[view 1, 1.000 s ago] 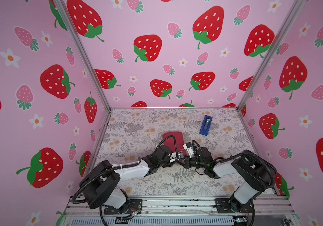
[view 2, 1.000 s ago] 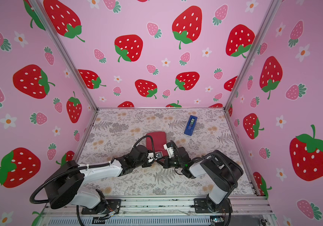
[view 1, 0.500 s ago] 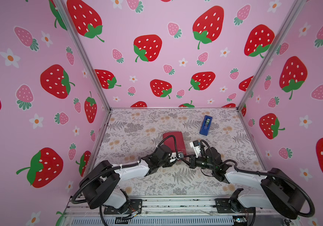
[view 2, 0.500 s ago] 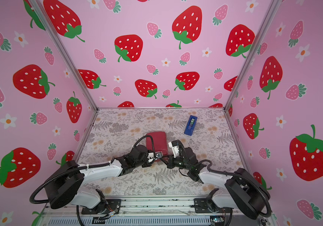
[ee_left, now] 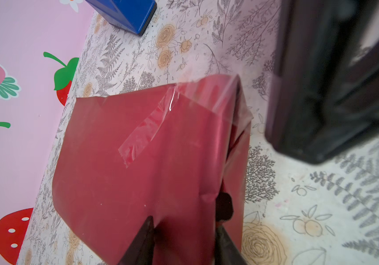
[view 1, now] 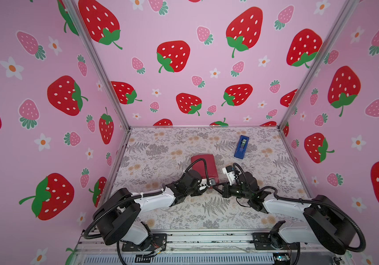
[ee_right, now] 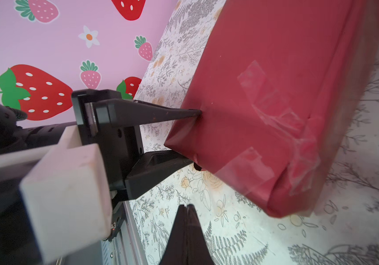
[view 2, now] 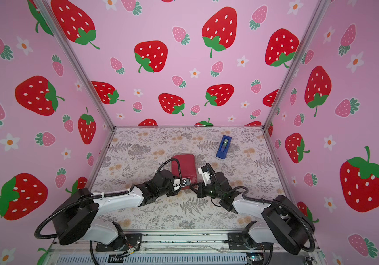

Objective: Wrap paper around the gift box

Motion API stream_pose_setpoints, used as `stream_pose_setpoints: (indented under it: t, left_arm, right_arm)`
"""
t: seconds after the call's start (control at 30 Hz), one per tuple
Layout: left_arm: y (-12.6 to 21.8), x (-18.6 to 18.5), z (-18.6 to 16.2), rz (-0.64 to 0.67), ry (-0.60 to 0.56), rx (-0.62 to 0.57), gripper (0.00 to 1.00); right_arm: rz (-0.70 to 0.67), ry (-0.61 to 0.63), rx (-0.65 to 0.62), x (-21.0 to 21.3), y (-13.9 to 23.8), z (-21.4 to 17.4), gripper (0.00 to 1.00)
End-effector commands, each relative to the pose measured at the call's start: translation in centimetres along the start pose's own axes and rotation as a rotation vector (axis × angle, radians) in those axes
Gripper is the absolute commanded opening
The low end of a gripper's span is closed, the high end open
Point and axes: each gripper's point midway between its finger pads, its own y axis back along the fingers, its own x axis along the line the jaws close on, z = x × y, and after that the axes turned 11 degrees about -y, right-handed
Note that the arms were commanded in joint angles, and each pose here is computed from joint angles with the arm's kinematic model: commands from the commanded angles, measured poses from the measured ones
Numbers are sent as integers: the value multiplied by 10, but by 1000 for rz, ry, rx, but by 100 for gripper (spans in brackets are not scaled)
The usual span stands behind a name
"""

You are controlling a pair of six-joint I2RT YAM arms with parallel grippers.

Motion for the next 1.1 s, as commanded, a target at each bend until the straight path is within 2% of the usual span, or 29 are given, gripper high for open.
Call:
stream_pose_setpoints:
  t: [0.0,0.17,0.3,0.67,1.07]
  left_arm:
    - [-3,-27,-28,-108,4,104,41]
    - [-2,-27,-28,-106,4,106,41]
    - [-3,-27,-28,-109,3,106,41]
    - [-3,-27,-29,-112,4,111,41]
    - [-2,-27,-28,-113,1,110,40]
  right_arm:
    - [111,91,-12,31,-7,14,0]
    - [115,138,-18,34,-15,18,0]
    - [114,157,23,28,-26,15,0]
    - [116,150,112,11,-40,-4,0]
    - [60,128,118,-5,-45,-7,0]
